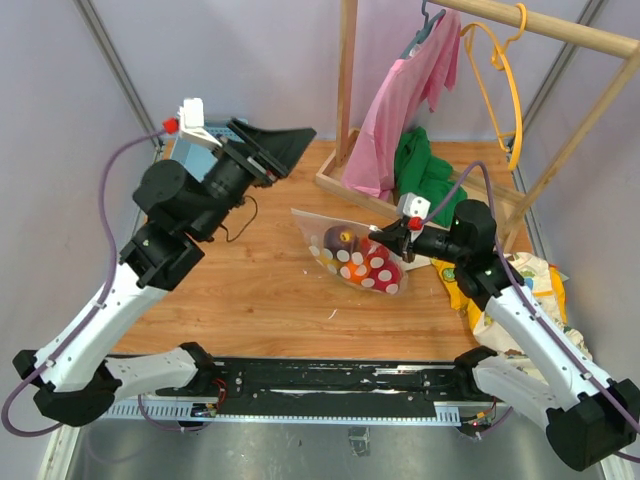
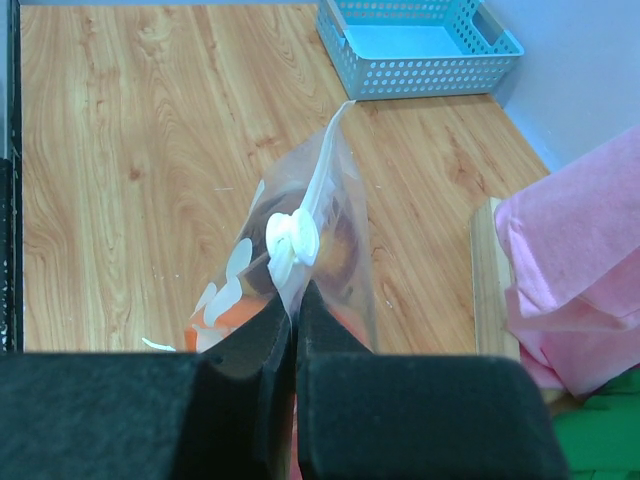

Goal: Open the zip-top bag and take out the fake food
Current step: Pick up the zipper food storage bag at the center of the board.

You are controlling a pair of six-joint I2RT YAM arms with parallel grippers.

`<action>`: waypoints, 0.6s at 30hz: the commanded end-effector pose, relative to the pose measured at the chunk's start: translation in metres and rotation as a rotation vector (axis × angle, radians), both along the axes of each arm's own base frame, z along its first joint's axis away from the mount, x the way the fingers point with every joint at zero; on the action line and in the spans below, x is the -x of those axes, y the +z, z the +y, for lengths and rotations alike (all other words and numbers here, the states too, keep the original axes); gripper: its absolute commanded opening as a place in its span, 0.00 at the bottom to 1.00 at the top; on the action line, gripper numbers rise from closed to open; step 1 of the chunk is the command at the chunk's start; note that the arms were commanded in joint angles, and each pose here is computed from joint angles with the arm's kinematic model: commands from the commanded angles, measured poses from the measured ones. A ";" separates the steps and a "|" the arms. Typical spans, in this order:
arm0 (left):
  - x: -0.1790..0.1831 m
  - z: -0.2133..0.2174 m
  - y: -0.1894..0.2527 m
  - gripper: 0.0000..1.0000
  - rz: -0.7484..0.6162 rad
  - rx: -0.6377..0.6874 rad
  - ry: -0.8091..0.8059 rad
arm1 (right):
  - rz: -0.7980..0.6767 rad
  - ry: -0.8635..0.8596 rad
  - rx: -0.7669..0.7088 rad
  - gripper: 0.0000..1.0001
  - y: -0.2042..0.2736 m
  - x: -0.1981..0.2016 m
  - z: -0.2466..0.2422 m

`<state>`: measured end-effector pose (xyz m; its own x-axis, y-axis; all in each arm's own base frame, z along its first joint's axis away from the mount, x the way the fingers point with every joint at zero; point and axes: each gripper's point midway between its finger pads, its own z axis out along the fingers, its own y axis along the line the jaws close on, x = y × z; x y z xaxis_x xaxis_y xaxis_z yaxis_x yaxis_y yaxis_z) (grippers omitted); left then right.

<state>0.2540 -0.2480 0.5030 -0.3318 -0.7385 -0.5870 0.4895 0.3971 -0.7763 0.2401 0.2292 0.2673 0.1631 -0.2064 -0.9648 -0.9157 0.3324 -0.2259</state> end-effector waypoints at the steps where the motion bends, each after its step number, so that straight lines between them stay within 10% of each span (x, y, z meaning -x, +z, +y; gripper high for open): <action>1: -0.008 0.020 0.053 0.99 -0.109 -0.072 0.116 | -0.023 0.022 -0.032 0.01 0.028 0.005 -0.002; 18: -0.037 0.025 0.148 0.99 0.031 0.191 0.213 | 0.009 0.037 -0.005 0.01 0.025 0.011 -0.003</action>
<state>0.2921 -0.2335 0.6380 -0.2049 -0.8687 -0.4510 0.3861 0.3517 -0.8528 0.2289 0.2272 0.2689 0.1009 -0.2160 -0.9712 -0.9376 0.3057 -0.1654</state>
